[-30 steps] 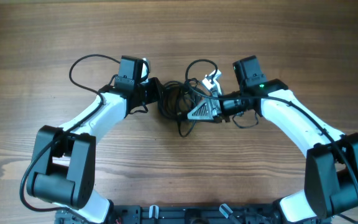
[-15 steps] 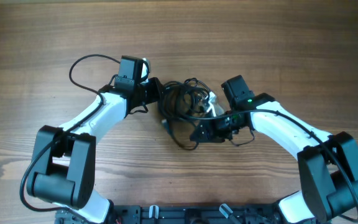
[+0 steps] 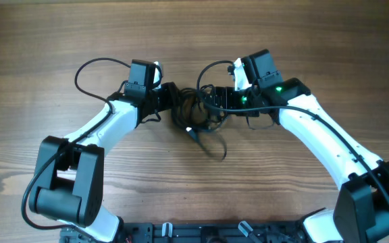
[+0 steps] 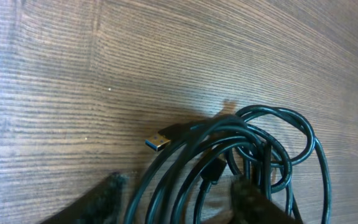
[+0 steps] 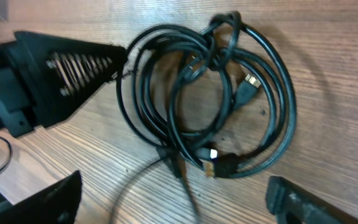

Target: Untangle cables

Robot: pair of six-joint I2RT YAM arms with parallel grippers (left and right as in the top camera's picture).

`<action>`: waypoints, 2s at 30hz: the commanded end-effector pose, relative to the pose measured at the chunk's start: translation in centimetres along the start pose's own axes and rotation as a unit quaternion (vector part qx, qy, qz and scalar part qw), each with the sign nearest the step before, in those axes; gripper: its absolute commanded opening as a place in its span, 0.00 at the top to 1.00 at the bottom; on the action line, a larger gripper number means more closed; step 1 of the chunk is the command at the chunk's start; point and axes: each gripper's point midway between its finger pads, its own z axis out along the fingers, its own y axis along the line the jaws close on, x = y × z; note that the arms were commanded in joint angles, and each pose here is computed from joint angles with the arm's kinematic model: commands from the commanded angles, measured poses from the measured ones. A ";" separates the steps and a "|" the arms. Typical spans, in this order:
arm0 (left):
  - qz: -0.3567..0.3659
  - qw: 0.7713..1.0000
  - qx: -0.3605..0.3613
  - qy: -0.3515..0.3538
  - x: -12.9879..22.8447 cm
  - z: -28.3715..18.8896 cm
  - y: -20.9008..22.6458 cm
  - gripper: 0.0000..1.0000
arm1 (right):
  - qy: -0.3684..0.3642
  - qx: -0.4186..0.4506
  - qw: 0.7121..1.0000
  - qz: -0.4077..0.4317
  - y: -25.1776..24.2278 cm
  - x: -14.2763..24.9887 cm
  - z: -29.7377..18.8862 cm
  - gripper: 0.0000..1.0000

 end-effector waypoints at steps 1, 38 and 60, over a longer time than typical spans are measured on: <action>0.005 1.000 -0.008 0.000 0.1 0.4 0.3 0.36 | 0.016 0.007 1.000 0.008 1.0 1.2 -0.1 0.00; -0.075 0.993 -0.074 -0.045 -3.4 -3.3 7.1 0.00 | 0.083 -0.089 0.986 -0.117 5.3 4.1 13.1 0.66; -0.075 0.994 -0.064 -0.041 -3.3 -3.2 6.7 0.00 | 0.181 0.238 0.951 0.081 -5.8 6.4 5.9 0.20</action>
